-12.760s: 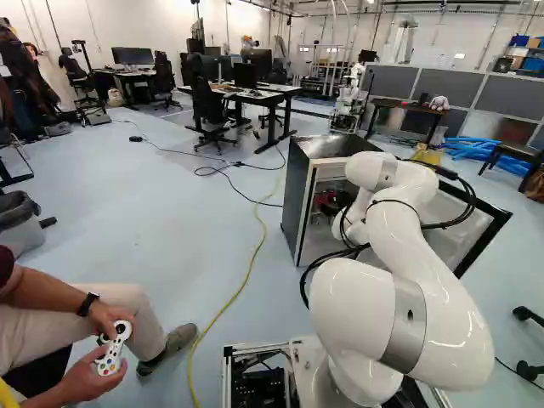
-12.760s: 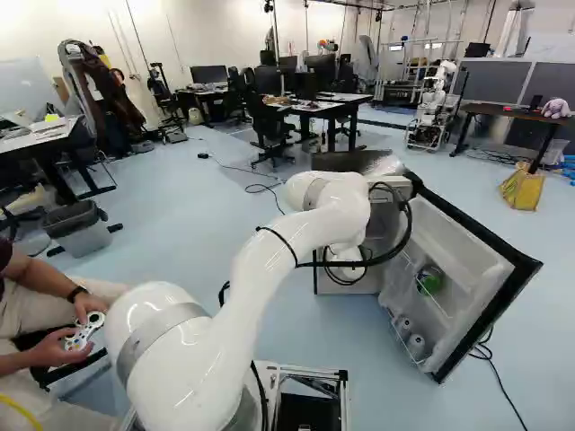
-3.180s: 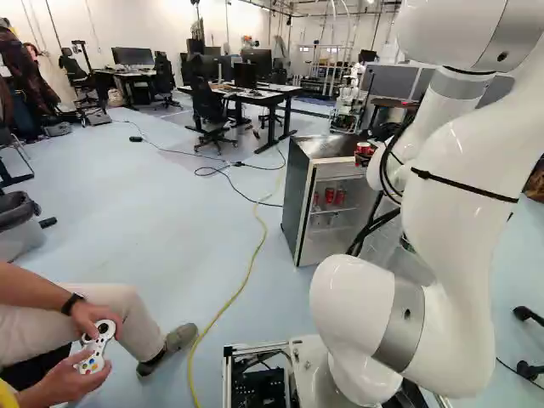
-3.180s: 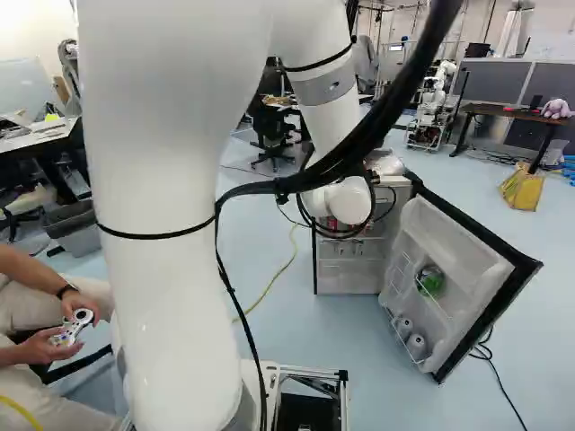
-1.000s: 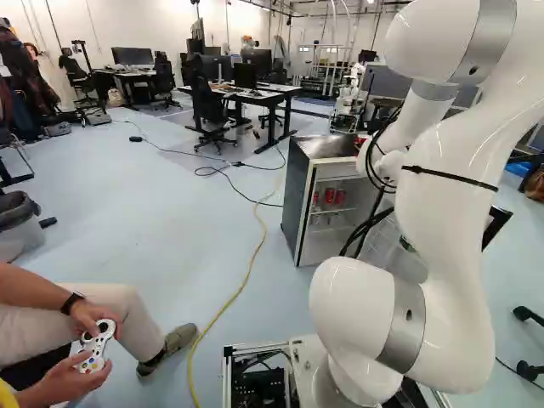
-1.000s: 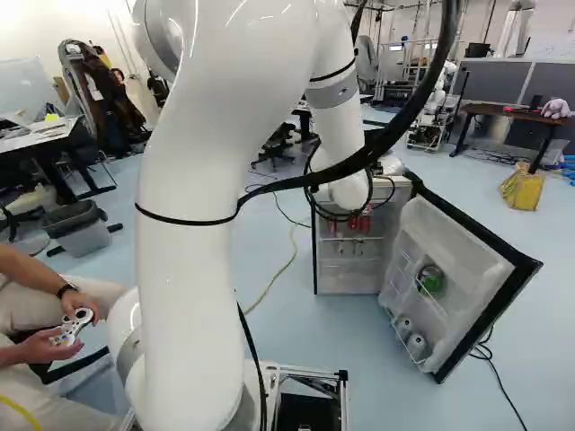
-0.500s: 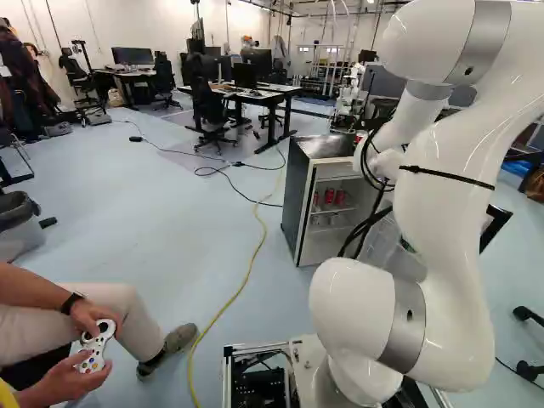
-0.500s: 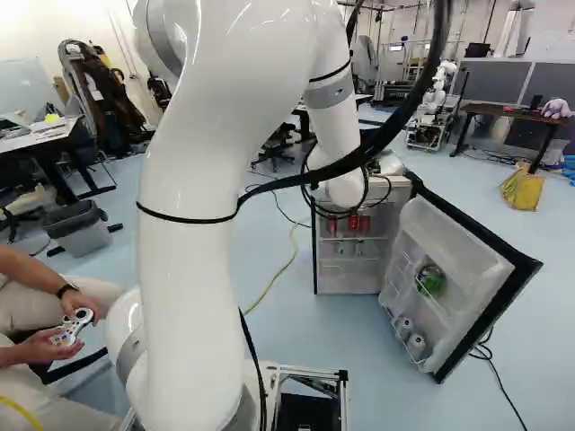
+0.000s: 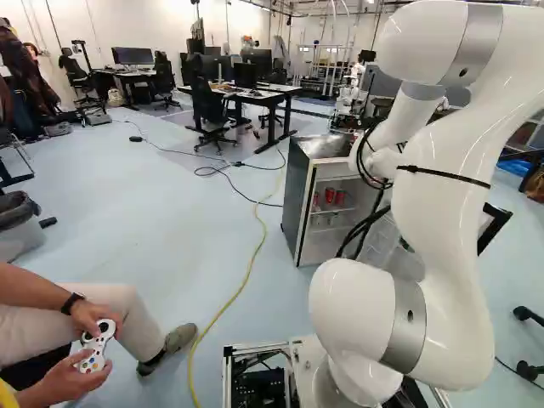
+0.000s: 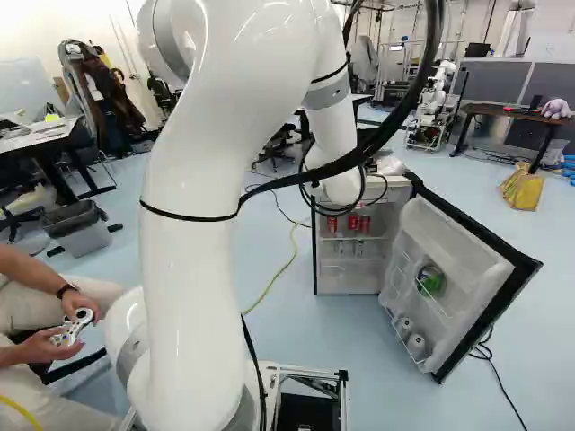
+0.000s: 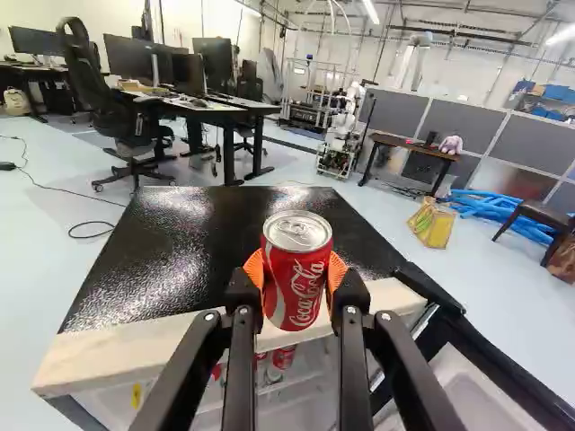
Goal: Grab a drink from the fridge
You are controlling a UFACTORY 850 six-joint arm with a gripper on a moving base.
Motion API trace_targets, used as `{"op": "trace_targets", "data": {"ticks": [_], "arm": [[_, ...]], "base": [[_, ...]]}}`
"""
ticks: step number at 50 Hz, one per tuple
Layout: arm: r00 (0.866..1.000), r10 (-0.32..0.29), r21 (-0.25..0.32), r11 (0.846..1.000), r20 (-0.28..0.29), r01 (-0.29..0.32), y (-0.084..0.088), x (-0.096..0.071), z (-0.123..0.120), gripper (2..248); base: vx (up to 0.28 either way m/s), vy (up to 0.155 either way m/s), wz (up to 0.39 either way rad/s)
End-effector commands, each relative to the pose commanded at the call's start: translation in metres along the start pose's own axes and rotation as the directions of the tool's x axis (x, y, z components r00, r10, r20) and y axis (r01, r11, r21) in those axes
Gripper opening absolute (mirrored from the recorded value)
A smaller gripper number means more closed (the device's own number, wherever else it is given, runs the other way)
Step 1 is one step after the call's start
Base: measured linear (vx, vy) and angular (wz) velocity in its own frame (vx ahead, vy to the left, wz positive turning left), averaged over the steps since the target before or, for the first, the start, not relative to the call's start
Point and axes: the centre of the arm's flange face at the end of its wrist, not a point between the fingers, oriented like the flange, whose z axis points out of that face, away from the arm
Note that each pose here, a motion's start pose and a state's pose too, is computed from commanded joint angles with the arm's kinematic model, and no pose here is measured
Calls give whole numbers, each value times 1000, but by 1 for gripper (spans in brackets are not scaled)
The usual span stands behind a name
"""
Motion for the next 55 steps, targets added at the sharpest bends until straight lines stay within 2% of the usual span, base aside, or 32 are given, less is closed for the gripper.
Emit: {"op": "trace_targets", "data": {"ticks": [30,45,55], "arm": [[1000,-7,17,1000,-16,7,-6,2,22,88],[1000,-8,19,1000,-18,8,-7,2,25,88],[998,61,20,998,-17,-60,-7,2,25,88]], "base": [[0,0,0],[0,0,0],[0,0,0]]}}
